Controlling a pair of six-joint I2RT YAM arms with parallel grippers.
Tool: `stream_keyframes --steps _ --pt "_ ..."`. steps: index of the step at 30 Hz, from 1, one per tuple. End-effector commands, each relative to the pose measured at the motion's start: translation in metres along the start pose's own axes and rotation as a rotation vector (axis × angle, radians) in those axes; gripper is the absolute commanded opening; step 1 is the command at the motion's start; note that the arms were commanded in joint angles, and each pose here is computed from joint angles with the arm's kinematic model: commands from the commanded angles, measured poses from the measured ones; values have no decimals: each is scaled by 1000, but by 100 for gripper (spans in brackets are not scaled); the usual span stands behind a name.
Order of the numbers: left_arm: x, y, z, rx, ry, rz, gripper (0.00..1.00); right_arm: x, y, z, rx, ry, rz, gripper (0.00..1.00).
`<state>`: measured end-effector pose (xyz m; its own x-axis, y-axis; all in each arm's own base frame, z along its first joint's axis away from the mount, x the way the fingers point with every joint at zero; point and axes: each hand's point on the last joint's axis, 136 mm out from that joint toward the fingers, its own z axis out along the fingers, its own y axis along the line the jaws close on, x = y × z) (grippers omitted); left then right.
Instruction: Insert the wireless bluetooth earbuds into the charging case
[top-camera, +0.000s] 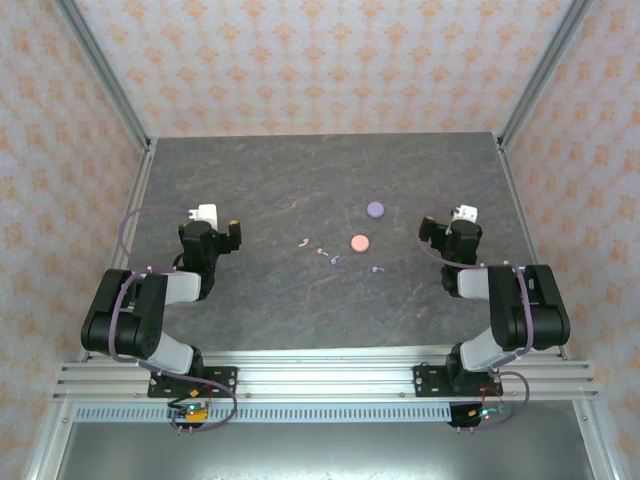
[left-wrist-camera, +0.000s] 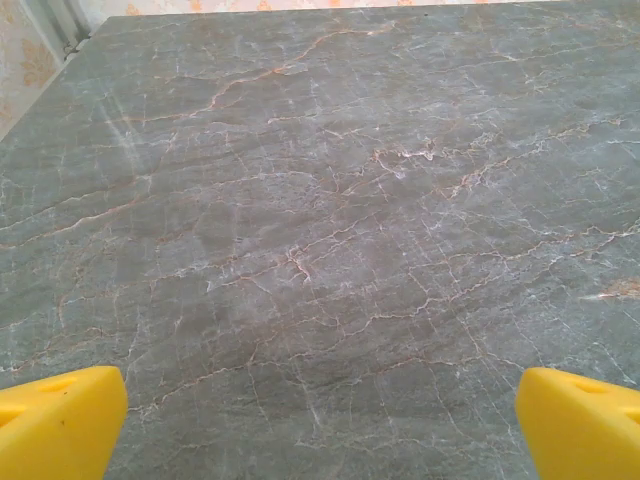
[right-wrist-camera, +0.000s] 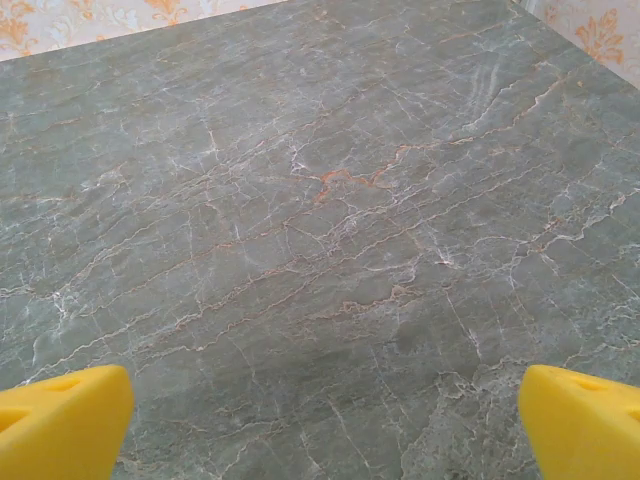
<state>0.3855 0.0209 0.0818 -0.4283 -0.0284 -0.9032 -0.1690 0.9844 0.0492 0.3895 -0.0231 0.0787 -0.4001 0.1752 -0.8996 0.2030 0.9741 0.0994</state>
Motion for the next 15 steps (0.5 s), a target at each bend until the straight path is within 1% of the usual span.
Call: stream_keyframes --steps 1,15 --pt "-14 4 2 -23 -38 -15 100 -11 1 1 10 -22 -13 99" --pt "-14 4 2 -23 -39 -17 100 -11 1 1 10 -23 -12 99"
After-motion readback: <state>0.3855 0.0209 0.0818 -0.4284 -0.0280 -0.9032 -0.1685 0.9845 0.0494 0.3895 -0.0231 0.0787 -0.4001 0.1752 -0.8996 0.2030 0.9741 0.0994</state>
